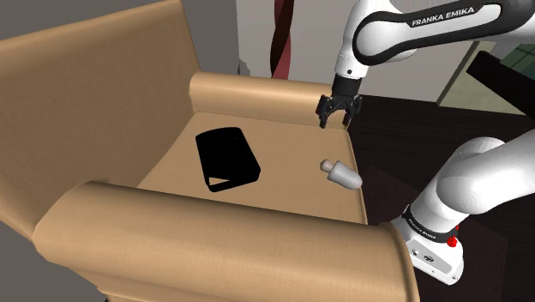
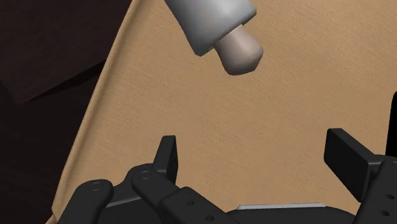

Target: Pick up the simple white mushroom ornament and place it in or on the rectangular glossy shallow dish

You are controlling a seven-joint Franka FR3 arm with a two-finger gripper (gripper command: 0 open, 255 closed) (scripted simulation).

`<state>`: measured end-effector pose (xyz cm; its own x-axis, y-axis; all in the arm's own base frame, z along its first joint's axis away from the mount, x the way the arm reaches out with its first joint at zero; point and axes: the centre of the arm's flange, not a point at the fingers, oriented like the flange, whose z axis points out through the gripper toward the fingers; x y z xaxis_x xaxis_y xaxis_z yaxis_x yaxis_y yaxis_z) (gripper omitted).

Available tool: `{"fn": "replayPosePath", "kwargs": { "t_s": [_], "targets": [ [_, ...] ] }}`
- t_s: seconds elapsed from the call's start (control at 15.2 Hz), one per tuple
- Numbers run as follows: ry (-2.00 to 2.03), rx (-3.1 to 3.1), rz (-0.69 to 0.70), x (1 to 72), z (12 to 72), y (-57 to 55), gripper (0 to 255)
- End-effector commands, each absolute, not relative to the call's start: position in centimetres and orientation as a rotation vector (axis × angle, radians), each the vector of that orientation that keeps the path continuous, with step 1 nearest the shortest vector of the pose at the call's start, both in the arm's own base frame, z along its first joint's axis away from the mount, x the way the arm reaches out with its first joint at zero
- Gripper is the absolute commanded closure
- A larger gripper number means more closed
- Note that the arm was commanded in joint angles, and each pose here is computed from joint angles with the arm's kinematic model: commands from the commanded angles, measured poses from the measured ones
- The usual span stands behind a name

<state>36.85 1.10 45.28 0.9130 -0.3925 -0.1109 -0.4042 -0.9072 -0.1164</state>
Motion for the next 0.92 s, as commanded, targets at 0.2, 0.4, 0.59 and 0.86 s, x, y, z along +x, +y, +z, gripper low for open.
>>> {"fn": "replayPosePath", "kwargs": {
  "t_s": [0.2, 0.4, 0.59, 0.86],
  "targets": [
    [0.696, -2.899, 0.125, 37.8, 42.0, 1.4, 0],
    [0.696, -2.899, 0.125, 37.8, 40.5, 1.7, 0],
    [0.696, -2.899, 0.125, 37.7, 39.6, 1.8, 0],
    [0.696, -2.899, 0.125, 37.7, 39.6, 1.8, 0]
  ]
}}
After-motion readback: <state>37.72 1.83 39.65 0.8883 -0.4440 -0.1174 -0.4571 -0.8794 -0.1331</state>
